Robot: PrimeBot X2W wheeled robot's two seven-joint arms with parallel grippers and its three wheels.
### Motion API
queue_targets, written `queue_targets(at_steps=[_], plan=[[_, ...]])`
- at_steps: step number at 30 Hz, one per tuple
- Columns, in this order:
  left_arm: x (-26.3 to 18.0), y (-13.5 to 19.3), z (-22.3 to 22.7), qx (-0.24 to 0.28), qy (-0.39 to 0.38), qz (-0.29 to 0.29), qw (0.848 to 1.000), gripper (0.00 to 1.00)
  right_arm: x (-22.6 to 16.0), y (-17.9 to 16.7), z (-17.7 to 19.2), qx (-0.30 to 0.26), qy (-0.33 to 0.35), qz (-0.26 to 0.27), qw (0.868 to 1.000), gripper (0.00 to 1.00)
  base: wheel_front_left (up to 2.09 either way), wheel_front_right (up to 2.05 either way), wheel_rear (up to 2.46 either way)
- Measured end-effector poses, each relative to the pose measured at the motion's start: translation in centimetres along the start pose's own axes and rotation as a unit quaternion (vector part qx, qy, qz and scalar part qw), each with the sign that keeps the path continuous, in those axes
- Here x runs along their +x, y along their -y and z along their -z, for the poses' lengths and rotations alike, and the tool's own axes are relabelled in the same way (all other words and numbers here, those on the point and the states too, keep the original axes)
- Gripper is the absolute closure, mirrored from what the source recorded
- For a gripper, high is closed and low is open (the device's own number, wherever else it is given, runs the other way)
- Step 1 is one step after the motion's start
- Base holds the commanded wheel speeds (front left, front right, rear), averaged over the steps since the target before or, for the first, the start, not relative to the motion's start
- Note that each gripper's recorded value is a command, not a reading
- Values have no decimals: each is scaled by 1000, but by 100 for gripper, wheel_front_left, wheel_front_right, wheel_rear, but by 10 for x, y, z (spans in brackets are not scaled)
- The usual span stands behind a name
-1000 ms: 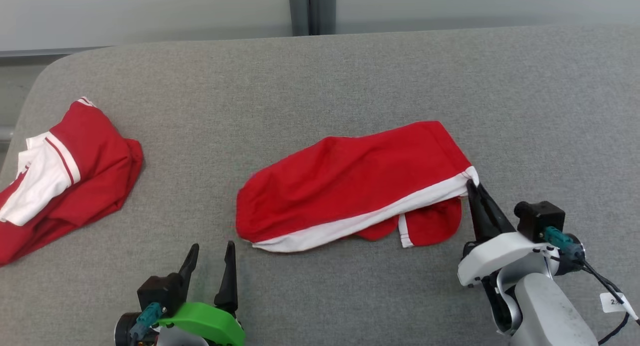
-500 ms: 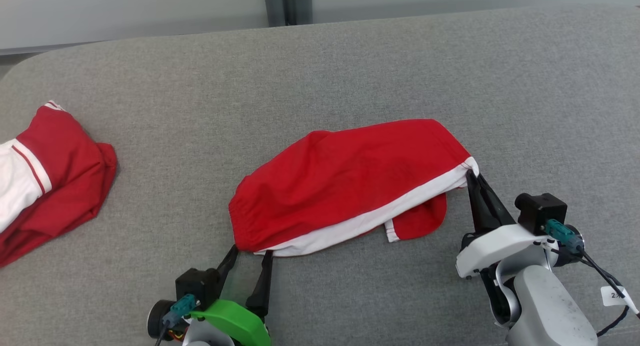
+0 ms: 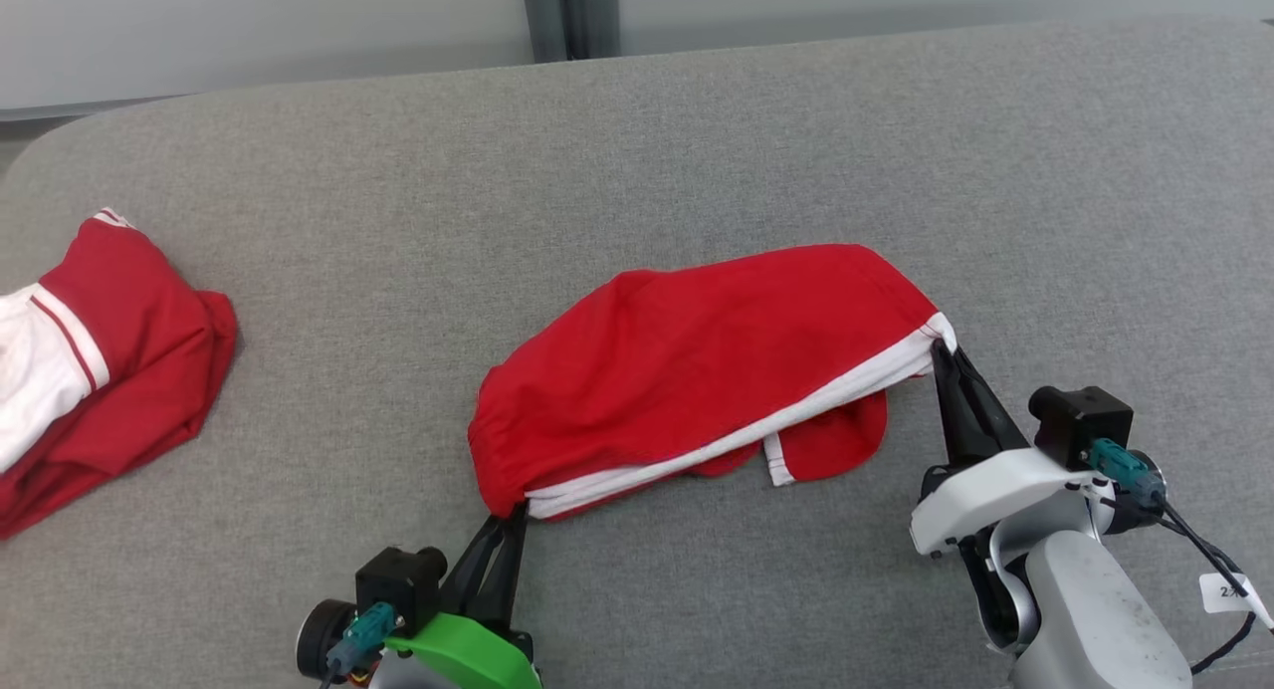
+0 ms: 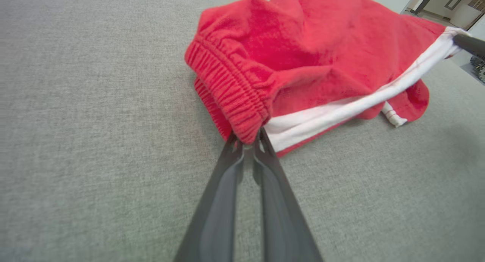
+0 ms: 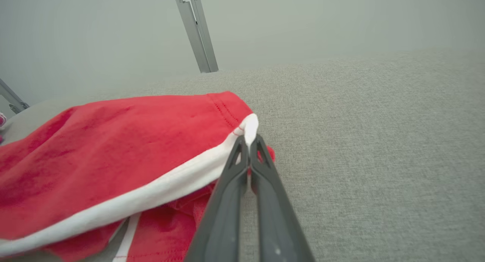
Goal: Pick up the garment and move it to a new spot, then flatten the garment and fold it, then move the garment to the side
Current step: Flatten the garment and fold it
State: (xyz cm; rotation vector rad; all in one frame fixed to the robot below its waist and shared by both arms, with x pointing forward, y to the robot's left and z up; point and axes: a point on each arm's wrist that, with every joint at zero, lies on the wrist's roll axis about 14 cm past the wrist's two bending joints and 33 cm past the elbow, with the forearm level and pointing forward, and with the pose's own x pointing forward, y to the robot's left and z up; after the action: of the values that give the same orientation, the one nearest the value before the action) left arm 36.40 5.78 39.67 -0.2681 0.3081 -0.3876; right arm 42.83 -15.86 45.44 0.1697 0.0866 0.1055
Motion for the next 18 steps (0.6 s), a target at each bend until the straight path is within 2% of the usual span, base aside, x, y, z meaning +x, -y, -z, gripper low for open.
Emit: queue_targets(at_steps=[7, 11, 15, 18], plan=[[-8, 1, -50, 27, 76, 6, 997, 100, -2, -11, -31, 20, 46, -12, 999, 100, 0, 0, 0], [-13, 2, -98, 65, 140, 16, 988, 100, -3, -25, -70, 24, 99, -32, 994, 100, 0, 0, 0], [-17, 8, -165, 122, 219, 36, 967, 100, -5, -38, -128, 17, 175, -53, 983, 100, 0, 0, 0], [-26, 24, -224, 180, 288, 61, 939, 100, -11, -47, -171, 9, 231, -67, 971, 100, 0, 0, 0]])
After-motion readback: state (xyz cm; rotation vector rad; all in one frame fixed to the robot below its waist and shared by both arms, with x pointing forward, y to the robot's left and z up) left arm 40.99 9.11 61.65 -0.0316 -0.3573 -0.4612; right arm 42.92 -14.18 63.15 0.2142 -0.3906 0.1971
